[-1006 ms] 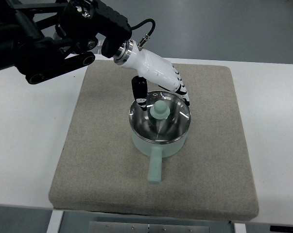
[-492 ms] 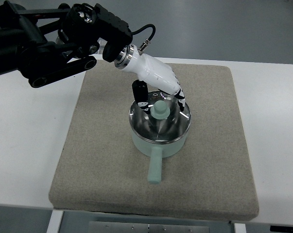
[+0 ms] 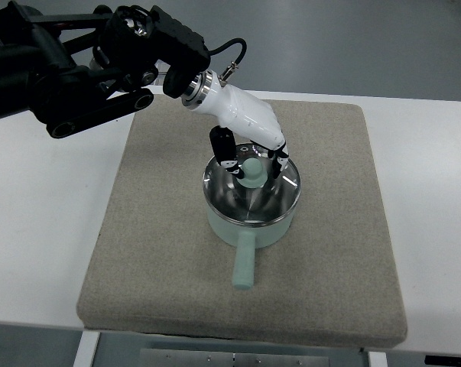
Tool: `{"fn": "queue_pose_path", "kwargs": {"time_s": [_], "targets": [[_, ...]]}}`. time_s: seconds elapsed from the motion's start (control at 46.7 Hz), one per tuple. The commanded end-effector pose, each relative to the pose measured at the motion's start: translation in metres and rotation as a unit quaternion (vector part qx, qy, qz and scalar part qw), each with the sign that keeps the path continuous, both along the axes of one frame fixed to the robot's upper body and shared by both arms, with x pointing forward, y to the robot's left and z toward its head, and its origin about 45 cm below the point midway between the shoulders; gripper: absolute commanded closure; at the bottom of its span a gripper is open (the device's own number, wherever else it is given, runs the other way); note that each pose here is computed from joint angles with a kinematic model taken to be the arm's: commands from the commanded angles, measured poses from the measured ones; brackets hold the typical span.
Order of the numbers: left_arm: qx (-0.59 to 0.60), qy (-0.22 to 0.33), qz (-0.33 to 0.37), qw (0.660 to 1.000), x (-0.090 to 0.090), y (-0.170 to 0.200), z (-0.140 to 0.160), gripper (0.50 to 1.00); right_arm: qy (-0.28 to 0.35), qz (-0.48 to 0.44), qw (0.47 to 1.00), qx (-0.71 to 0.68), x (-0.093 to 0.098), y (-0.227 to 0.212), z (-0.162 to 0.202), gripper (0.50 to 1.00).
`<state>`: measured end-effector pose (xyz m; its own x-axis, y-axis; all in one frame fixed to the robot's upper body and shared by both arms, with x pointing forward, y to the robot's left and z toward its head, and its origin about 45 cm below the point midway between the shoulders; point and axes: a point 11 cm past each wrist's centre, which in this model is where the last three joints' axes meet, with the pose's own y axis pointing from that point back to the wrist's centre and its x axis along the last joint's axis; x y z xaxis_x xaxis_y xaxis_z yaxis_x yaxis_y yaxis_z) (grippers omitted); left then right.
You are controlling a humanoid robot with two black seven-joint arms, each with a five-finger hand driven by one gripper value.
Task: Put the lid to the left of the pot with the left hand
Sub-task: 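Lower the left hand onto the mint-green knob and close fingers around it, then lift the glass lid off the pot with the left hand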
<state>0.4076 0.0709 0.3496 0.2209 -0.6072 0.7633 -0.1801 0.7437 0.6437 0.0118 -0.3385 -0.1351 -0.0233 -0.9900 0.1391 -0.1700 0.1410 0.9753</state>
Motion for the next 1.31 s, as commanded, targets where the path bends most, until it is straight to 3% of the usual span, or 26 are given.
{"fn": "queue_pose_path", "kwargs": {"time_s": [0.0, 0.193, 0.321, 1.284], "targets": [[0.003, -0.003, 0.001, 1.000, 0.001, 0.001, 0.000, 0.840, 0.000, 0.000, 1.000, 0.000, 0.000, 0.000, 0.000, 0.576], [0.008, -0.008, 0.000, 1.000, 0.002, 0.002, -0.001, 0.915, 0.000, 0.000, 1.000, 0.000, 0.000, 0.000, 0.000, 0.576], [0.008, -0.007, 0.000, 1.000, 0.001, 0.002, -0.002, 1.000, 0.001, 0.000, 1.000, 0.000, -0.001, 0.000, 0.000, 0.576], [-0.012, -0.021, 0.000, 1.000, 0.004, -0.002, 0.018, 1.000, 0.000, 0.000, 1.000, 0.000, 0.000, 0.000, 0.000, 0.576]]}}
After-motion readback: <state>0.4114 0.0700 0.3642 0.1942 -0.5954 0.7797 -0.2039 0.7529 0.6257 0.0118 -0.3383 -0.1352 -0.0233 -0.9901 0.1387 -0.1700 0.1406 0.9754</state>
